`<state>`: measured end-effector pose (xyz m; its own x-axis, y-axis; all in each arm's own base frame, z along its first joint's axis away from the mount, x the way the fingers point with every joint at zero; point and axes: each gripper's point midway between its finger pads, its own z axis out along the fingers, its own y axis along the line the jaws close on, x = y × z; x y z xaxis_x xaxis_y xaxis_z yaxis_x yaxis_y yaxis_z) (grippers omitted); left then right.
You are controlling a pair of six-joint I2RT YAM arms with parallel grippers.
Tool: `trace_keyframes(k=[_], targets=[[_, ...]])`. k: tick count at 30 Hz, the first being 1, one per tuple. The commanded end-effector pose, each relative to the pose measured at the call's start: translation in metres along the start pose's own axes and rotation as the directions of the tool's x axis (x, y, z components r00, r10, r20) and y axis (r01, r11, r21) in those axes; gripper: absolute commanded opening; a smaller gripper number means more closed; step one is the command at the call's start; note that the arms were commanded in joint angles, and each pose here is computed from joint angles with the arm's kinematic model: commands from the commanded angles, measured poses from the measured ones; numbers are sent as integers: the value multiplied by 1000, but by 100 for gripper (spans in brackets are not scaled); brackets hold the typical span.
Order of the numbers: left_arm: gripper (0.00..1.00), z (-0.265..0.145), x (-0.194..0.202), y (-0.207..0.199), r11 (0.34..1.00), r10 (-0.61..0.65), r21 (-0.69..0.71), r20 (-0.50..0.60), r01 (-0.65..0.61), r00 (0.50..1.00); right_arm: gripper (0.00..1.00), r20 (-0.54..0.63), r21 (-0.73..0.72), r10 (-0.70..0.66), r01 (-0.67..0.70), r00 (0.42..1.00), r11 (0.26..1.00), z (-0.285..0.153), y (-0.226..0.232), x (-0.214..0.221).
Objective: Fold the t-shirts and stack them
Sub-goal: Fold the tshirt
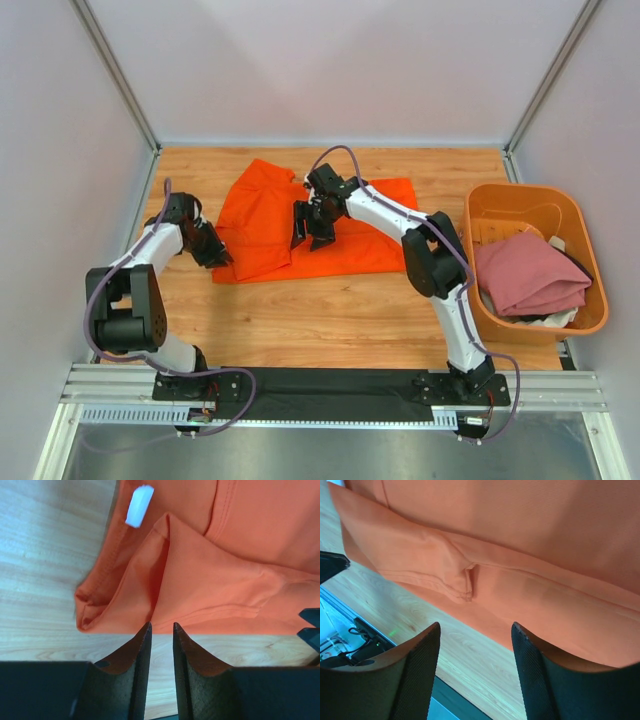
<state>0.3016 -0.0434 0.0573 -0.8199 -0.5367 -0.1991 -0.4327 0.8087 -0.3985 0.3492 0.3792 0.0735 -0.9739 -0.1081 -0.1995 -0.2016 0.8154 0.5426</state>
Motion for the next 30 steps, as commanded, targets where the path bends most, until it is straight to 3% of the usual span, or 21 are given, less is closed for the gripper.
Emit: trace_keyframes(k=[1,13,25,30], targets=[[31,-4,-31,-18,999,25,45,75,-28,997,63,-1,-72,23,-23,1000,997,-8,12,-9],[33,15,-45,-15,1000,20,-13,19,-20,1000,66,-71,-150,67,-77,995,986,10,19,1],[34,18,-25,-7,1000,6,-12,-26,-6,1000,55,-121,-186,90,-112,989,976,36,27,10],[32,24,-36,-13,1000,26,6,-5,-26,1000,50,-138,-179,112,-136,984,974,48,26,12]])
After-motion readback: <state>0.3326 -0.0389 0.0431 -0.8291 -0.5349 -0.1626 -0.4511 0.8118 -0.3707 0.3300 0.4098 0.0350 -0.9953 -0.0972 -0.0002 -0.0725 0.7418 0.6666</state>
